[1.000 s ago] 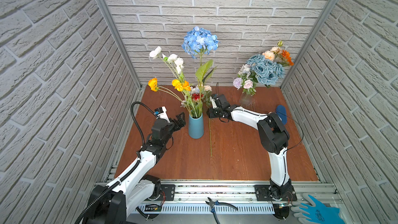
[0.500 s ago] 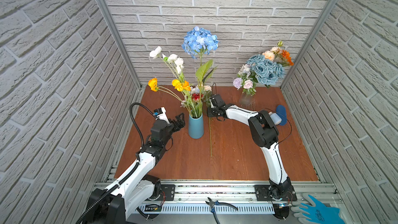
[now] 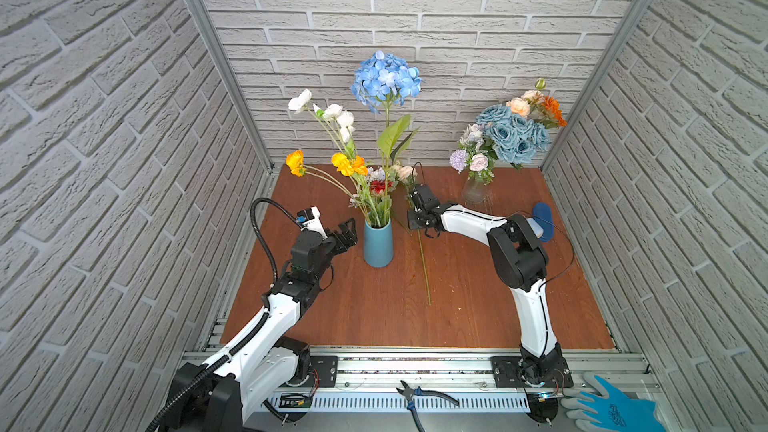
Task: Arrange flowers in a vase
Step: Pick up the flower from the top-center of the table.
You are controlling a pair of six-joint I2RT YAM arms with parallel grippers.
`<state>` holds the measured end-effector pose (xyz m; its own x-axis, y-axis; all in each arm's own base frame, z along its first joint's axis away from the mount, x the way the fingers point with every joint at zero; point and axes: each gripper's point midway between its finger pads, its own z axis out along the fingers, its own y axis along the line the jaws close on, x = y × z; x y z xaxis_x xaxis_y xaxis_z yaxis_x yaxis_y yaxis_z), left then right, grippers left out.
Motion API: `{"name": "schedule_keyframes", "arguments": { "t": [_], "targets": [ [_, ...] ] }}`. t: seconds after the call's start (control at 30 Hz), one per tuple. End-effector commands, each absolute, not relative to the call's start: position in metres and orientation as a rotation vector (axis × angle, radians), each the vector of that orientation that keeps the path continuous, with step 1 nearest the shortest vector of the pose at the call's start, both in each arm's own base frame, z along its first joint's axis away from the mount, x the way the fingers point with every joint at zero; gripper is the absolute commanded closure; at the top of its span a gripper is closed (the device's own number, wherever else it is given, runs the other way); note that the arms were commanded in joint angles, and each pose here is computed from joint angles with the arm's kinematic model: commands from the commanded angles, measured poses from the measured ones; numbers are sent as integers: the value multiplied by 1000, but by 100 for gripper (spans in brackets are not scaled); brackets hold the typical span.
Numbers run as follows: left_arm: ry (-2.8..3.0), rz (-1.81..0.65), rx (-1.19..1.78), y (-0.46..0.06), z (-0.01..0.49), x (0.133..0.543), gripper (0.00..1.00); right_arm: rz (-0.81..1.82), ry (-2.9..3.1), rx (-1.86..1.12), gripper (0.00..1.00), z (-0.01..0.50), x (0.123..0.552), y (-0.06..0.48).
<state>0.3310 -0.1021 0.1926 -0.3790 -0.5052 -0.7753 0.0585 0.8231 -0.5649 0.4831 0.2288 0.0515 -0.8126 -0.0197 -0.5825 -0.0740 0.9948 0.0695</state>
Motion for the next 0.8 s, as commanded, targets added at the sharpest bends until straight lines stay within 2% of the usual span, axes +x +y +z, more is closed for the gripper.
{"name": "schedule_keyframes", "arguments": {
  "t": [0.0,0.3,0.77],
  "targets": [
    [1835,-633,-333,-104,201,335,2,80,2403,-40,95,105,485,209],
    [1823,-649,-327,-107,207,340,2,238,2283,-15,95,178,455,199],
    [1810,-656,-330,-108,211,337,2,645,1854,-54,94,339,382,199]
  ]
}}
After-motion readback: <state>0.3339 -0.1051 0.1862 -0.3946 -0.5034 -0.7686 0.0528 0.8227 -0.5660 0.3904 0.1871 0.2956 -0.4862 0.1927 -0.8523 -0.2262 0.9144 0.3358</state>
